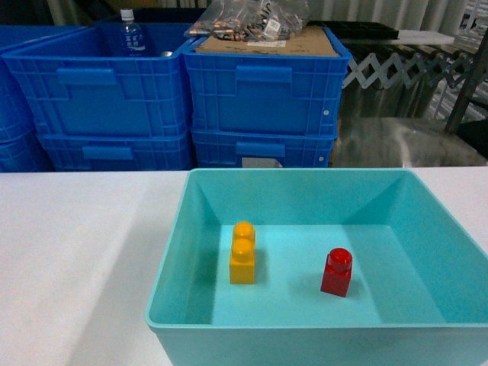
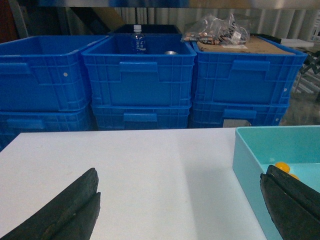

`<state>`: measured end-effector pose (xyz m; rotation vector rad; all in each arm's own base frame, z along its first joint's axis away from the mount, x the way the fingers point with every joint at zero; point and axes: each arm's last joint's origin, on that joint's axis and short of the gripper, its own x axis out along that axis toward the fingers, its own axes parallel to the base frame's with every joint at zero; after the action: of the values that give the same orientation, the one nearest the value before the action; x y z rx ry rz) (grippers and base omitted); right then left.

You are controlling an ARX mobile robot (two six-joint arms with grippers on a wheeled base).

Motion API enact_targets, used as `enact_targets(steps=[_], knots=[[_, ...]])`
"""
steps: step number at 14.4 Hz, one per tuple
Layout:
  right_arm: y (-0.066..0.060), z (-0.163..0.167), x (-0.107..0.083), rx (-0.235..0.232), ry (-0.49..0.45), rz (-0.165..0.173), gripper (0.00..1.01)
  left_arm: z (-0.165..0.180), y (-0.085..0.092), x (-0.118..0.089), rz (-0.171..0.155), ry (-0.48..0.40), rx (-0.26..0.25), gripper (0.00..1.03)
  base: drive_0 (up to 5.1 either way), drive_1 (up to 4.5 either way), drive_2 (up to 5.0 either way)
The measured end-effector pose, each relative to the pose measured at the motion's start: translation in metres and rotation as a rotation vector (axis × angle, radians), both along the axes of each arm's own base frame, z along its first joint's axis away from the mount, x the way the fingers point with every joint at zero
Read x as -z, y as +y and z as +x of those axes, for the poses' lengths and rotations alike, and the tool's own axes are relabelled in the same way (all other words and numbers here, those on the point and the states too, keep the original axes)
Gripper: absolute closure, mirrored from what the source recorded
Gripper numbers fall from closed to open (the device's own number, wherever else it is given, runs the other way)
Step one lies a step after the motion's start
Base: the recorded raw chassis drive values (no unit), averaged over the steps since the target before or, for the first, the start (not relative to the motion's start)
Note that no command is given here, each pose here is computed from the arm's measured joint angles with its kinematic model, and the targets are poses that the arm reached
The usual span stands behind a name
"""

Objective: Pick red block from blue box to shelf

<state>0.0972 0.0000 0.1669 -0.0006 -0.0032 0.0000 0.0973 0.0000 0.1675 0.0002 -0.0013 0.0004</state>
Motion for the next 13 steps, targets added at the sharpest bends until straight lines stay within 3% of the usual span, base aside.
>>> enact_targets(steps=[13], knots=[[0.0000, 0.0000, 0.0000, 0.000, 0.000, 0.000, 0.03, 0.0000, 0.0000, 0.0000, 0.000, 0.000, 0.000, 0.05, 0.0, 0.00, 0.0]])
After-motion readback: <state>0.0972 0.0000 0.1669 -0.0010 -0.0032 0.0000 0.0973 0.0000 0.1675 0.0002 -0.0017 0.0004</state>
